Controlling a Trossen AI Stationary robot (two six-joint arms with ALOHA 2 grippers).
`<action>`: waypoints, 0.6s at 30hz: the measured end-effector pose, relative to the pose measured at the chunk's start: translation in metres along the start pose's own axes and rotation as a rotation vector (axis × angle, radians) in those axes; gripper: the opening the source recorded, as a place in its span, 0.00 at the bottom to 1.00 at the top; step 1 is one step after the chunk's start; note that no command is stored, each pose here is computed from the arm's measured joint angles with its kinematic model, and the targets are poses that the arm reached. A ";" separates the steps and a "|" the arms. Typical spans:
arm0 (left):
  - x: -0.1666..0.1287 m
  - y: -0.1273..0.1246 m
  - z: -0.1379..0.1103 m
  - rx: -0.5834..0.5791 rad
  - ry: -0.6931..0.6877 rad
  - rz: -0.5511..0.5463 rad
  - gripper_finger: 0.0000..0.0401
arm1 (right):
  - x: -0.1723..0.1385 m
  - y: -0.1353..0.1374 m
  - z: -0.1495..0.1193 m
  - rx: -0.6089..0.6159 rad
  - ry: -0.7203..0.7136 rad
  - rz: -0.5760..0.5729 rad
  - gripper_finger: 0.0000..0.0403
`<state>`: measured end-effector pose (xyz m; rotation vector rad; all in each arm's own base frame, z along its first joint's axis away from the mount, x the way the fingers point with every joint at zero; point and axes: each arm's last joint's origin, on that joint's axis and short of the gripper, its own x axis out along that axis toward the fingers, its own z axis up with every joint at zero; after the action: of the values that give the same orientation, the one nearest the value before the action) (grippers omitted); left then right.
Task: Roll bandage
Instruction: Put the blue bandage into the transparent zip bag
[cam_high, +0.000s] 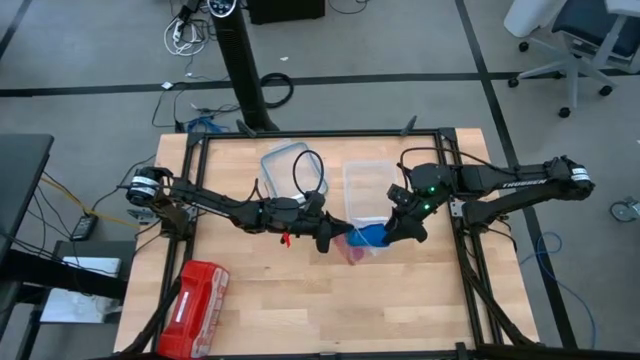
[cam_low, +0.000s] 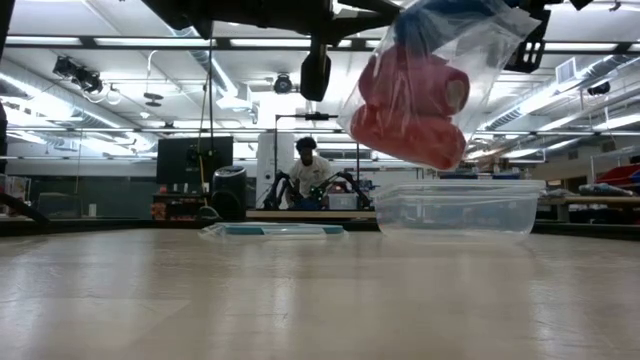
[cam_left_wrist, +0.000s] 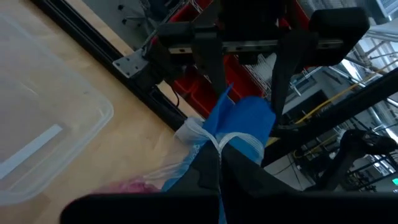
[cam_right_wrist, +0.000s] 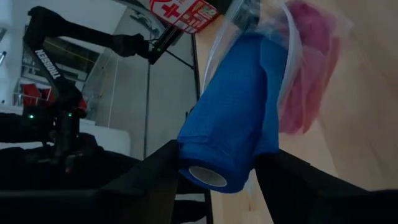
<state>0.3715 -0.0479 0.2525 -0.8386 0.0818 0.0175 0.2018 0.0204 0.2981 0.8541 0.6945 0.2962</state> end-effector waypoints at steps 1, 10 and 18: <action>0.000 0.000 0.000 -0.001 -0.004 -0.003 0.01 | 0.000 0.000 0.000 0.000 0.000 0.001 0.50; 0.000 -0.002 0.003 -0.003 -0.035 -0.020 0.01 | 0.001 0.000 0.004 -0.010 -0.066 -0.039 0.48; 0.000 -0.003 0.002 -0.005 -0.034 -0.023 0.01 | 0.001 0.002 0.006 -0.019 -0.093 -0.020 0.43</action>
<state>0.3716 -0.0483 0.2563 -0.8442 0.0399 0.0101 0.2069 0.0185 0.3019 0.8369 0.6121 0.2429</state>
